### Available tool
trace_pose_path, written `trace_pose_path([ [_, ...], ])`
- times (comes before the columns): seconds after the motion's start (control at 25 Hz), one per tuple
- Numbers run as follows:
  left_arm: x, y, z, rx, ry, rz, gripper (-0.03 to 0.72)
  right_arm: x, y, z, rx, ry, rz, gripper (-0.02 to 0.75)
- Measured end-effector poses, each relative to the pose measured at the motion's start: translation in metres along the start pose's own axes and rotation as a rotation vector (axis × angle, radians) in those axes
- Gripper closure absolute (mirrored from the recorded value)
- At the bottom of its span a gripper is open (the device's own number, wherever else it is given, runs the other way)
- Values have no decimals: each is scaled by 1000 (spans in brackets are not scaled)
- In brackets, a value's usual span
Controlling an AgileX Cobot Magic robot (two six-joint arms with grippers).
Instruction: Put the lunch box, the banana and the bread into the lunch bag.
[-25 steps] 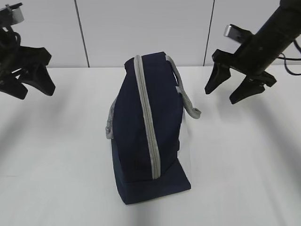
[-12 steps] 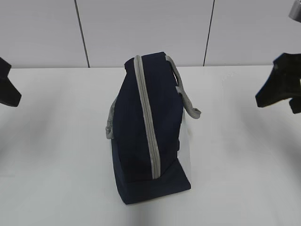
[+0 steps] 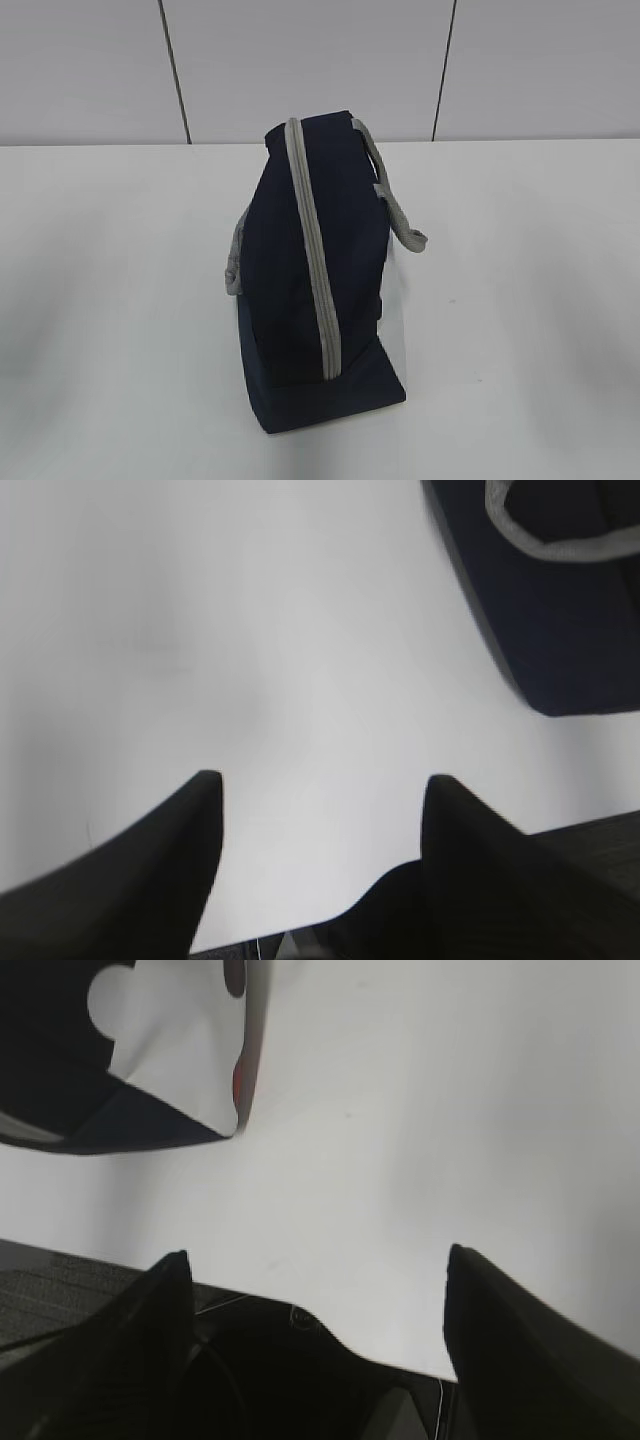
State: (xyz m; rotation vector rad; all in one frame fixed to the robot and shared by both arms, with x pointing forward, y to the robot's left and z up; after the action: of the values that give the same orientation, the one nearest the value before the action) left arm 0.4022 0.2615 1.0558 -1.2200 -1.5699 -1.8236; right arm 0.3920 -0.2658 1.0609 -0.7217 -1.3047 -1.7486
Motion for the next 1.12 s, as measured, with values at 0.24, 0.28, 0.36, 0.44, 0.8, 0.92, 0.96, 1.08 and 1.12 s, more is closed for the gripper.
trace_pose_path([
  [0.24, -5, -44, -8, -8, -10, 55, 256, 1, -49, -5, 6, 3, 62, 162],
  [0.28, -5, -48, -9, -10, -9, 54, 256, 1, -54, -6, 0, 2, 62, 162],
  [0.36, -5, -56, -10, -13, -7, 48, 257, 3, -62, -6, -11, 5, 51, 162],
  [0.44, -3, -62, -11, -26, -4, 38, 257, 8, -70, -6, -26, 10, 21, 162],
  [0.8, 15, -74, -15, -44, 15, -79, 275, 49, -113, -16, 40, -87, -241, 162],
  [0.92, 21, -75, -12, -54, 45, -129, 275, 58, -123, -26, 60, -170, -330, 162],
  [0.96, 22, -74, -11, -66, 60, -147, 275, 60, -126, -30, 54, -198, -356, 162],
  [1.08, 25, -72, -7, -101, 101, -189, 275, 60, -131, -41, 30, -270, -392, 162],
  [1.12, 25, -71, -6, -105, 108, -198, 275, 59, -131, -44, 21, -288, -401, 162],
])
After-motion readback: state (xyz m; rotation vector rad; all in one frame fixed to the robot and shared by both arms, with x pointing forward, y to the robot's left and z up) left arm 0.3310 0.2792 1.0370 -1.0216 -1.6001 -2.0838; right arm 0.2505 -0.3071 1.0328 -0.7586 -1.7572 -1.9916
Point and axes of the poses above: a point on each arm's last joint axis where the gripper is mounted, x pointing back along that axis away from the gripper, z along the wrist's bending axis when the last joint is at zero, y = z × x, the point moved 3 cm from there along -x, pointing out along that axis toward the gripper, and after that the axes turned 11 degrees about -x, right-handed, at the moved point
